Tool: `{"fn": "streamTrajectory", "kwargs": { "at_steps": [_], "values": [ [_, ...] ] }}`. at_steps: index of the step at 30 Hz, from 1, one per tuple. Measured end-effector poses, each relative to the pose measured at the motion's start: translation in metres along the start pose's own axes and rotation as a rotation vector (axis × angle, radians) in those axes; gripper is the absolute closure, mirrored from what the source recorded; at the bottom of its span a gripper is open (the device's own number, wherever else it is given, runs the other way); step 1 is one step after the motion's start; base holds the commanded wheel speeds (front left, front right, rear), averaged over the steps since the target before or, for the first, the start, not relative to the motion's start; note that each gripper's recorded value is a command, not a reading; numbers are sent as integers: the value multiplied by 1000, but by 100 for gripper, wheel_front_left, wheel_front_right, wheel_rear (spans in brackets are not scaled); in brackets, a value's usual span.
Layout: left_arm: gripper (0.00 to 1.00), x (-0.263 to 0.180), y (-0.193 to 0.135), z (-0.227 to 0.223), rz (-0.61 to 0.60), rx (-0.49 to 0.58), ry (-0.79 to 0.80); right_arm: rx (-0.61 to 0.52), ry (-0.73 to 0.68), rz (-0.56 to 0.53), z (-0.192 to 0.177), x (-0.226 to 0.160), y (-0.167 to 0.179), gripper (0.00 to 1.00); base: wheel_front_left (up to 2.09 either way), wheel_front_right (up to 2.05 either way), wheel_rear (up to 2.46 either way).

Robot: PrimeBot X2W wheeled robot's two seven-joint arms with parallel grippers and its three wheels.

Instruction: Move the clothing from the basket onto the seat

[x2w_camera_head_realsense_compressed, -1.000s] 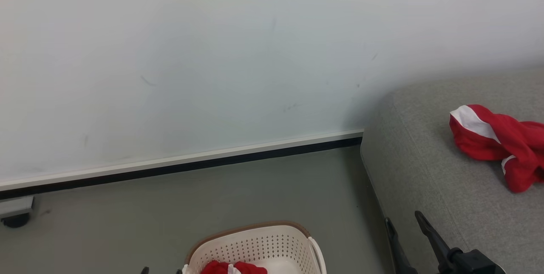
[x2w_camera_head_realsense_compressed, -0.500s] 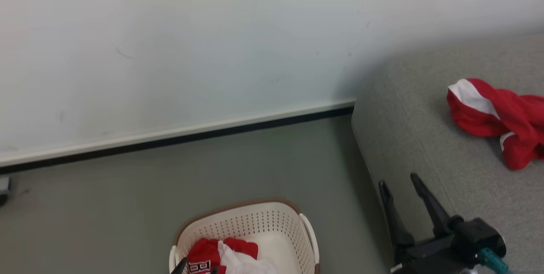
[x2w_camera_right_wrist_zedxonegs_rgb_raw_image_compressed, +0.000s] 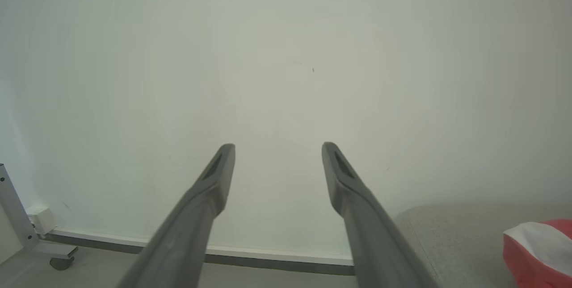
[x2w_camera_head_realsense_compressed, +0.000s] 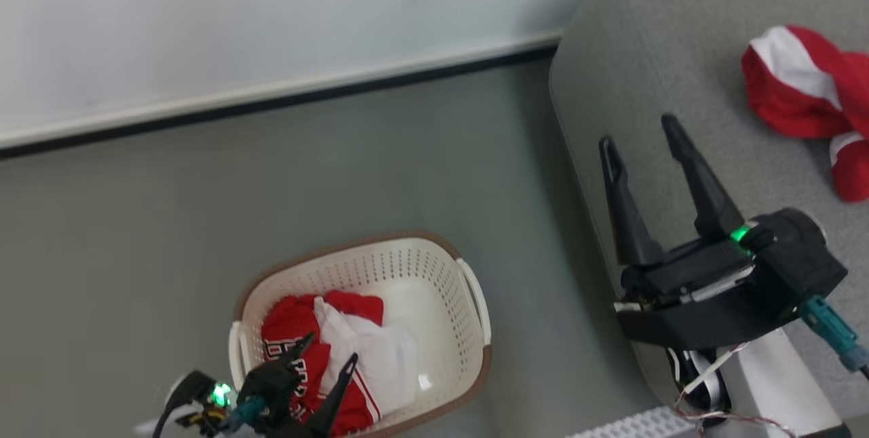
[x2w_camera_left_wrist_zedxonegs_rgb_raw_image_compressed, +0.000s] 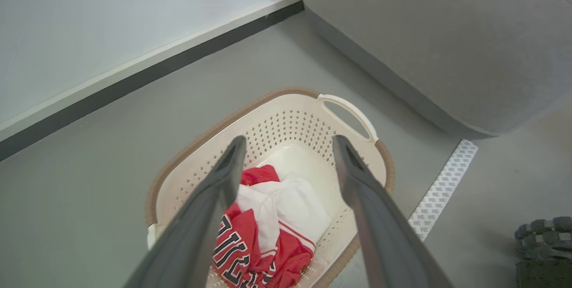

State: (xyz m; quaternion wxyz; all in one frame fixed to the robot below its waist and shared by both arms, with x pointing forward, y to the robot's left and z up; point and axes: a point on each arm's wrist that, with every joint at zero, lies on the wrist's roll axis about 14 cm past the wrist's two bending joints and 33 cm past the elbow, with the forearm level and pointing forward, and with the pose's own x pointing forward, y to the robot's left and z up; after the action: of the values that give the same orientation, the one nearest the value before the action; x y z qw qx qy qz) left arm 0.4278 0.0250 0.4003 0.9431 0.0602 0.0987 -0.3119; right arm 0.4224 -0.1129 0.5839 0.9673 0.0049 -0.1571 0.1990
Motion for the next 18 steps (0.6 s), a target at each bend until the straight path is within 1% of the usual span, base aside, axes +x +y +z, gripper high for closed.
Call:
{"fn": "streamTrajectory", "kwargs": {
  "at_steps": [5,11,12,13,18],
  "values": [
    [0,31,1,-34,-74,32,98,-8,-11,4,-9,17,-9,0,0,0,0],
    [0,64,-3,-79,-174,77,218,23,10,-4,-36,35,-16,0,0,0,0],
    [0,68,-4,-88,-185,73,242,32,9,-2,-39,38,-16,0,0,0,0],
    [0,74,-7,-108,-210,70,298,42,7,-2,-46,44,-17,0,0,0,0],
    [0,90,-8,-151,-255,80,415,58,21,-9,-66,53,-22,0,0,0,0]
  ]
}}
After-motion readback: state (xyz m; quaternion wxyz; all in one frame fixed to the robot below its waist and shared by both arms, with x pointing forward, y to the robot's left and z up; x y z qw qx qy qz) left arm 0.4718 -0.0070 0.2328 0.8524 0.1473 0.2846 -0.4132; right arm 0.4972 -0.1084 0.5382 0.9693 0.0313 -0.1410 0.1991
